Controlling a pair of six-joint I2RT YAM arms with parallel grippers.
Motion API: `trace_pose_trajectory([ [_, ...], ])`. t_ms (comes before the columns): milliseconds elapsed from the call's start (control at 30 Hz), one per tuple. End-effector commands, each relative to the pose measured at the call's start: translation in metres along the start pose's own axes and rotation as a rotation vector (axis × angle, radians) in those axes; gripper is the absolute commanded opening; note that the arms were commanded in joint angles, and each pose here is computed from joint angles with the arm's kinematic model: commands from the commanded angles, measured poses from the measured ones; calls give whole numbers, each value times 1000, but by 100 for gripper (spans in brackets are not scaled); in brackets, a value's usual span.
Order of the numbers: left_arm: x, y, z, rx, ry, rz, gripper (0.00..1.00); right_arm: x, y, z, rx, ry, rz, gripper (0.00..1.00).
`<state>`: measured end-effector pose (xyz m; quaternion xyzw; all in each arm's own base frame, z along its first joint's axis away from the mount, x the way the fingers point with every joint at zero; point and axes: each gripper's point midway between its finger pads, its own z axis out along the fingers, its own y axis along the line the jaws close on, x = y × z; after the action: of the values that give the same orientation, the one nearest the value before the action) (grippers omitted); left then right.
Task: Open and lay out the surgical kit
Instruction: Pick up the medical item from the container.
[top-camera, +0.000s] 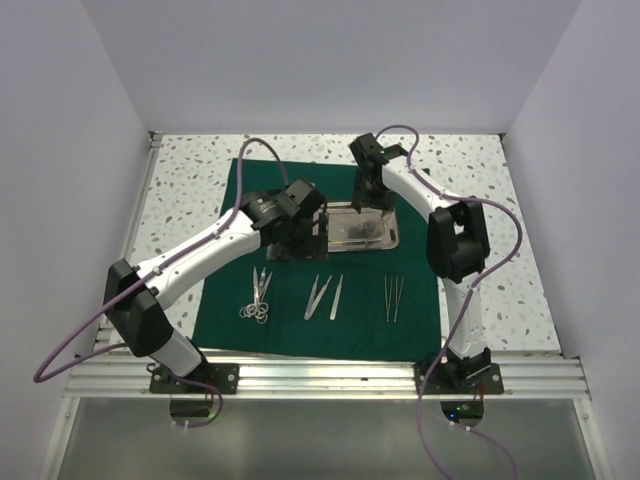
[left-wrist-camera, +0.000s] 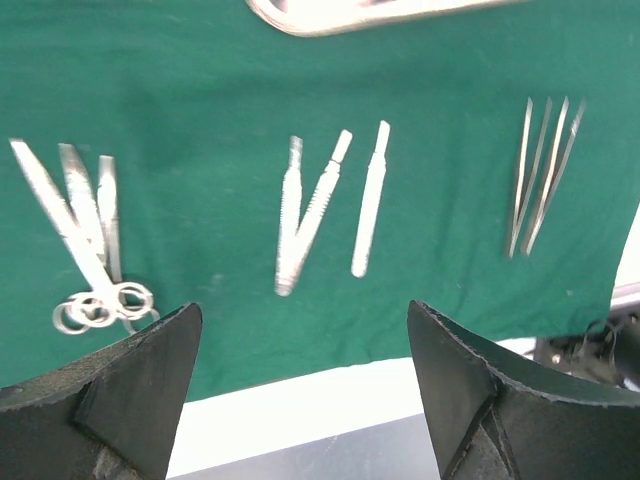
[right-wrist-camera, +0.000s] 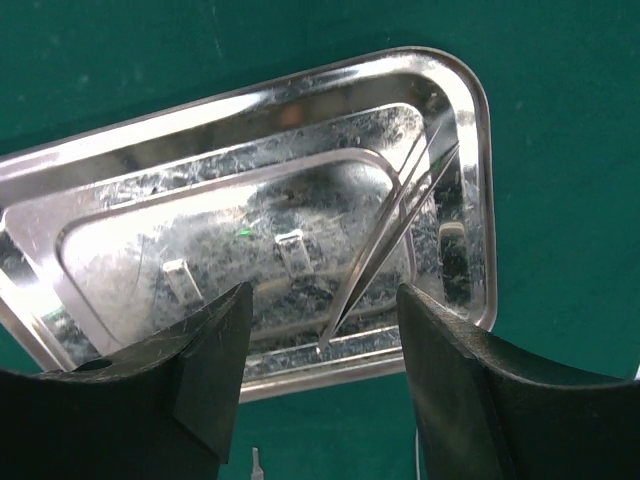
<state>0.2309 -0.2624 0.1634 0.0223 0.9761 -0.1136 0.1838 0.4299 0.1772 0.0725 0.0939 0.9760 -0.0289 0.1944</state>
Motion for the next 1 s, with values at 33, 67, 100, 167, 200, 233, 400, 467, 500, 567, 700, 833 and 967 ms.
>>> trace_pose_trajectory([
  [33,-12,26,-21,-25,-44,-25,87,-22,-5,-3,47,-57,73,63],
  [67,-11,30,-21,-29,-43,-23,86,-21,-7,2,56,-48,79,63],
  [100,-13,33,-22,-32,-46,-32,86,-21,-8,4,63,-46,91,63],
  [167,-13,38,-22,-38,-45,-28,86,-19,-13,9,78,-35,104,63],
  [200,-15,40,-24,-40,-50,-29,86,-16,-13,15,83,-26,107,63],
  [233,-14,41,-24,-46,-46,-23,86,-14,-15,17,86,-18,112,63],
  [400,-15,48,-23,-73,-42,-8,85,-4,-21,35,100,15,146,61],
  [467,-15,50,-23,-80,-42,-1,85,0,-23,40,99,27,160,60],
  [500,-16,51,-23,-85,-39,0,85,2,-25,45,105,32,167,58],
  [567,-16,51,-23,-88,-36,5,85,4,-28,50,111,41,180,57],
  [700,-15,54,-23,-101,-28,5,85,12,-34,63,121,58,200,51],
  [833,-15,55,-25,-112,-25,-2,84,22,-36,76,126,75,208,32],
  [967,-16,55,-27,-121,-25,-10,84,32,-35,87,124,101,210,0],
])
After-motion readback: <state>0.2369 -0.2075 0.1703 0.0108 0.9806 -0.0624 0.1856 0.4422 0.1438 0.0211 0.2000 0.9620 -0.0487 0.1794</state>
